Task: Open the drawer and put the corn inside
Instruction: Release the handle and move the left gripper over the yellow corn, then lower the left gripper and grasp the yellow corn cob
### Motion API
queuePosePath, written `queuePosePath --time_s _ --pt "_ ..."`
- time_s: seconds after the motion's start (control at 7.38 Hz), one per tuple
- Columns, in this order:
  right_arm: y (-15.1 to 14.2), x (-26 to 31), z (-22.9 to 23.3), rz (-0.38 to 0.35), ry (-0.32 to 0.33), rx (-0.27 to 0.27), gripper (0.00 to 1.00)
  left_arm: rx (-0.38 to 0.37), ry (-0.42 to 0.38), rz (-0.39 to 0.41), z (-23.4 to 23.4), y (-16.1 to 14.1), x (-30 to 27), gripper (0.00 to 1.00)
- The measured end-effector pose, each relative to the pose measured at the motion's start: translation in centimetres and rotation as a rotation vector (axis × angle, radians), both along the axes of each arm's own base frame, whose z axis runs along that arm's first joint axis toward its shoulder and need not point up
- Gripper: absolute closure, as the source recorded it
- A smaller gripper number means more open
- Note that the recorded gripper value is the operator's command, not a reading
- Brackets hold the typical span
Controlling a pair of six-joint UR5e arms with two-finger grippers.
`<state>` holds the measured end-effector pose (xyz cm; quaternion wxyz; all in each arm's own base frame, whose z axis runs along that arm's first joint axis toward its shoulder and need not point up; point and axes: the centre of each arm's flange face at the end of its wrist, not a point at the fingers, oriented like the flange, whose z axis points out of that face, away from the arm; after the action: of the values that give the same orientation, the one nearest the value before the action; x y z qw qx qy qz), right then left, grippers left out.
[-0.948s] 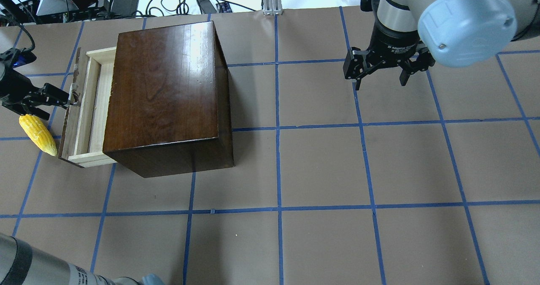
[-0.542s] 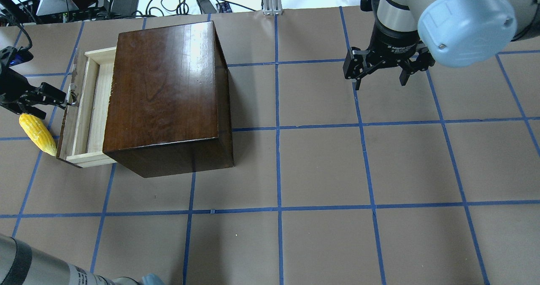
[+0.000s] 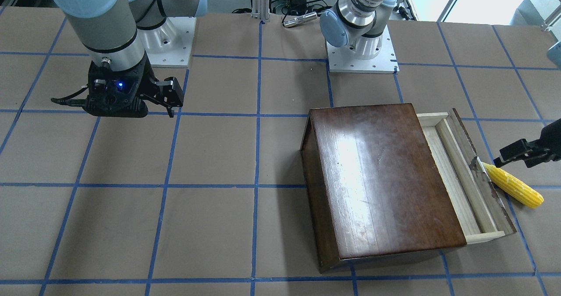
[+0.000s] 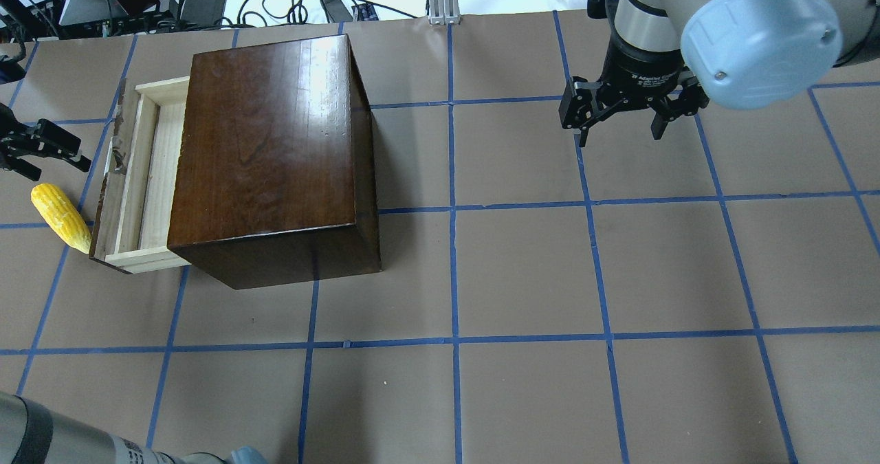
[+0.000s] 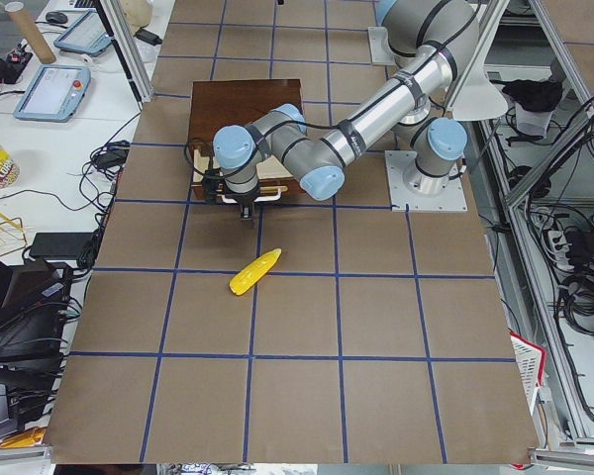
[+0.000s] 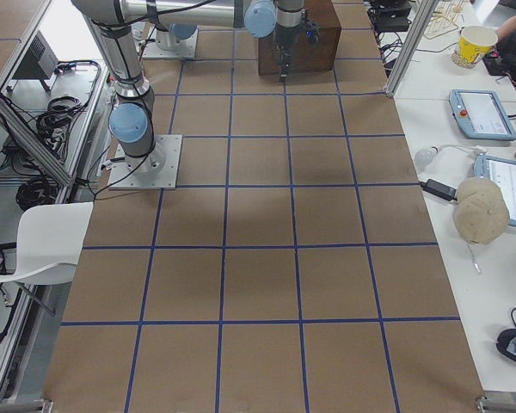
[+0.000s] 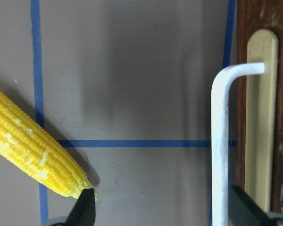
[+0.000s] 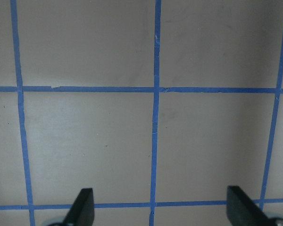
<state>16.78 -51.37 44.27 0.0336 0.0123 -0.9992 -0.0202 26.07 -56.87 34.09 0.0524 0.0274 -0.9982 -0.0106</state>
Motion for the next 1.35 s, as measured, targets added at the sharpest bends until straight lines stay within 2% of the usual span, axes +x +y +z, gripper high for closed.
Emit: queuePosePath --time_s 0.41,0.81,1.35 --pt "0.0 0.0 0.0 0.0 0.0 0.0 0.0 -0.007 -0.063 0.064 -0.1 0.9 5.2 0.0" --pt "0.0 0.0 0.1 0.0 0.001 -0.002 0.0 -0.022 -0.076 0.119 -5.1 0.7 9.8 0.0" --pt "0.0 0.0 0.0 0.0 0.0 -0.002 0.0 -0.027 -0.068 0.135 -11.6 0.1 12.2 0.0"
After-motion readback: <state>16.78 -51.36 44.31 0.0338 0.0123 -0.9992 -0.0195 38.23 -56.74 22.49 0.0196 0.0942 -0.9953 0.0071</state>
